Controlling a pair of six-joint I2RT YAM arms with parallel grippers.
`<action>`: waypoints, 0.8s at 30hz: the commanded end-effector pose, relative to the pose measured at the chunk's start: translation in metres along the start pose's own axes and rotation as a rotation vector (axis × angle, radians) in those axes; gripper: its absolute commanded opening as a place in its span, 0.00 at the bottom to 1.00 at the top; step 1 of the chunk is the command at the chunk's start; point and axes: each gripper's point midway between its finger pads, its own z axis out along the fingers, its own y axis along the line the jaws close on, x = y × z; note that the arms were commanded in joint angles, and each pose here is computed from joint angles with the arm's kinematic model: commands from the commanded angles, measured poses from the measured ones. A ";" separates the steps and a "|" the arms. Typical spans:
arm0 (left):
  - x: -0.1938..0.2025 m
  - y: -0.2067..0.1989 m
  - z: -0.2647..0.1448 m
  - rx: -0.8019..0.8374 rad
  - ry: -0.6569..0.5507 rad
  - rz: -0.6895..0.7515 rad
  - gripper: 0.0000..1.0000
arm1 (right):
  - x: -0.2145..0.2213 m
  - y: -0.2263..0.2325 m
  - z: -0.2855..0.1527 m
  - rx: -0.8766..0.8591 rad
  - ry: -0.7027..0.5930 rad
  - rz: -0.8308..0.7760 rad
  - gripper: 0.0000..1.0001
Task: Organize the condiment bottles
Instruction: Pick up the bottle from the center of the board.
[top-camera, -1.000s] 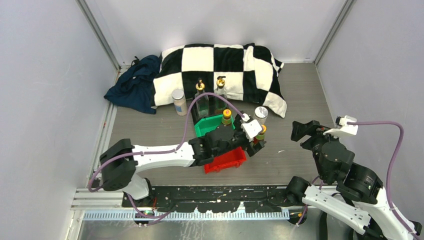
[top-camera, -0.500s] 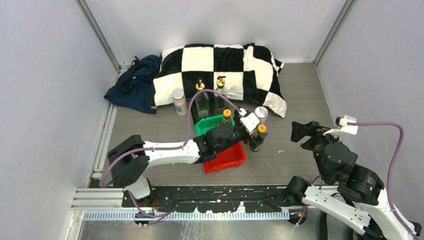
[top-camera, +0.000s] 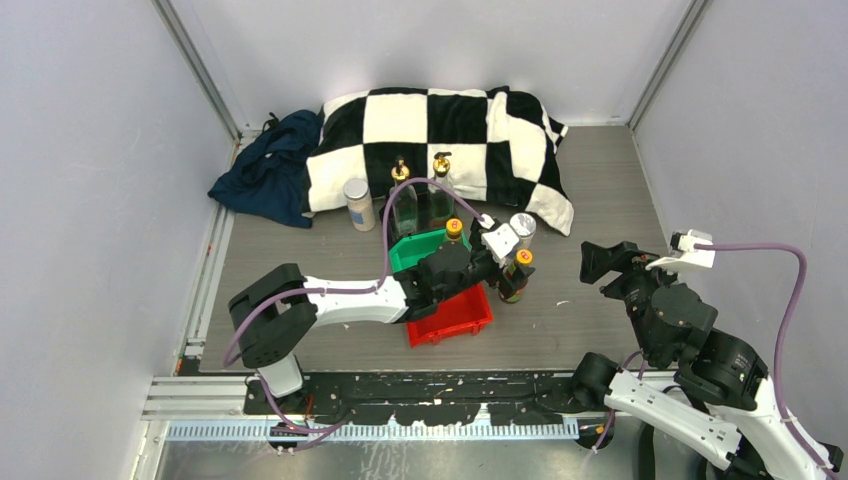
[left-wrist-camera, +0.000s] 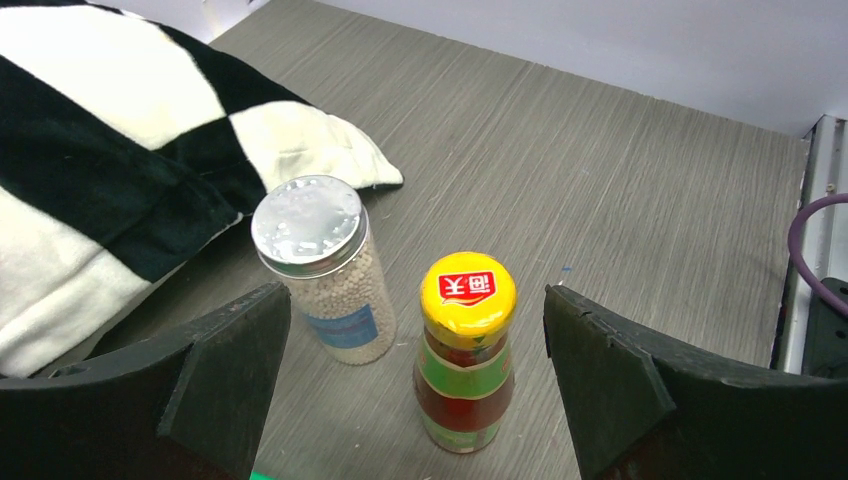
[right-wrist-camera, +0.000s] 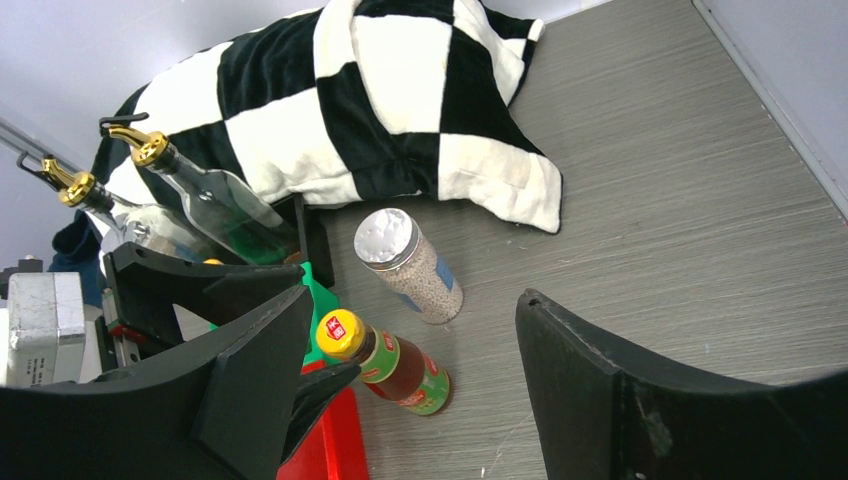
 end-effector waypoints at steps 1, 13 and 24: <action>-0.026 0.000 0.009 0.011 -0.099 -0.043 0.97 | -0.006 0.008 0.003 -0.014 -0.015 0.012 0.80; -0.020 0.000 0.016 0.020 -0.105 -0.062 0.93 | 0.001 0.010 0.005 -0.017 -0.002 0.008 0.80; -0.024 -0.007 0.028 0.058 -0.107 -0.067 0.63 | 0.001 0.010 0.005 -0.019 0.000 0.014 0.80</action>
